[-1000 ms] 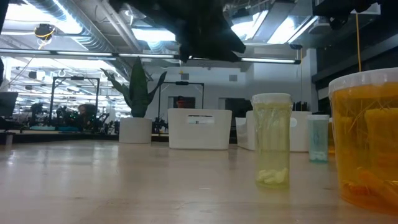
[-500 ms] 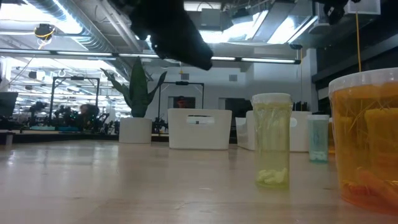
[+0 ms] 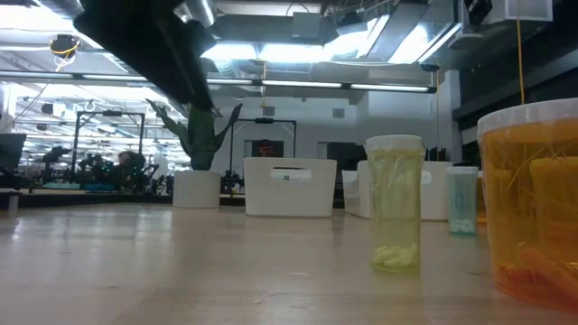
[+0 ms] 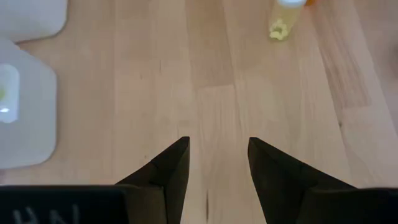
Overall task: Pick and place medicine bottles into bin by pill shape (circle, oval)
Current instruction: Put the yellow pill bottle into the left white bin
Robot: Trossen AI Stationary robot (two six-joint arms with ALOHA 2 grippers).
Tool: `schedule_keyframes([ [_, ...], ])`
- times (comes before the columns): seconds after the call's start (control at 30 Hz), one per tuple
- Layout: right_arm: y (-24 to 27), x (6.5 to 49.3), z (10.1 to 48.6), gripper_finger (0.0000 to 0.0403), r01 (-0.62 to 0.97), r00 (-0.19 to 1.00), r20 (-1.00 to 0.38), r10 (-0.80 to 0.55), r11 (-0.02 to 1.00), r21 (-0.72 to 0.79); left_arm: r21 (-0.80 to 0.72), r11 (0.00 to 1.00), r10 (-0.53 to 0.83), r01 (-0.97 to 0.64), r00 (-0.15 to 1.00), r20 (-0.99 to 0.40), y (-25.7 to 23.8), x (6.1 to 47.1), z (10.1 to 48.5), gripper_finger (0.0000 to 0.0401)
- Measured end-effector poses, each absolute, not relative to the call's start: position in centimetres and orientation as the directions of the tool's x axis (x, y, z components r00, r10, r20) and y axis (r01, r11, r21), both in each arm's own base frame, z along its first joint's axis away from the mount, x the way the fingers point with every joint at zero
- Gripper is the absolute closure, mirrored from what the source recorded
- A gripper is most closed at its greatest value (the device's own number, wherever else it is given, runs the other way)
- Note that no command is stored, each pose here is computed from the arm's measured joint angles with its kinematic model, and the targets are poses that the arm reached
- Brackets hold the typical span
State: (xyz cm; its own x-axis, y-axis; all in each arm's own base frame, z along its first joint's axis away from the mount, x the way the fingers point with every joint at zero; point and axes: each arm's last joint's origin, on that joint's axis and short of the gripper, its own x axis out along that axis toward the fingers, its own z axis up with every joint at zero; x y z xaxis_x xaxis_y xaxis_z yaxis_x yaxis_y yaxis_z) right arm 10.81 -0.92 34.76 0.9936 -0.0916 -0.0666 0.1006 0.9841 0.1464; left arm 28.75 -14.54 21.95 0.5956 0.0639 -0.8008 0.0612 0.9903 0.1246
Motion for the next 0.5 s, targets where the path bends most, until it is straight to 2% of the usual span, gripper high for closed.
schedule_keyframes([
  [0.3,-1.1,13.1,34.3,0.0363,0.104,0.990,-0.107,-0.091,0.987,0.121,0.117,0.991,0.056,0.067,0.586,-0.809,-12.9,28.4,23.2,0.0246],
  [0.5,-1.2,14.9,33.7,0.0363,0.107,0.984,-0.157,-0.087,0.986,0.124,0.067,0.998,0.043,0.019,0.602,-0.797,-9.8,26.0,23.9,0.0246],
])
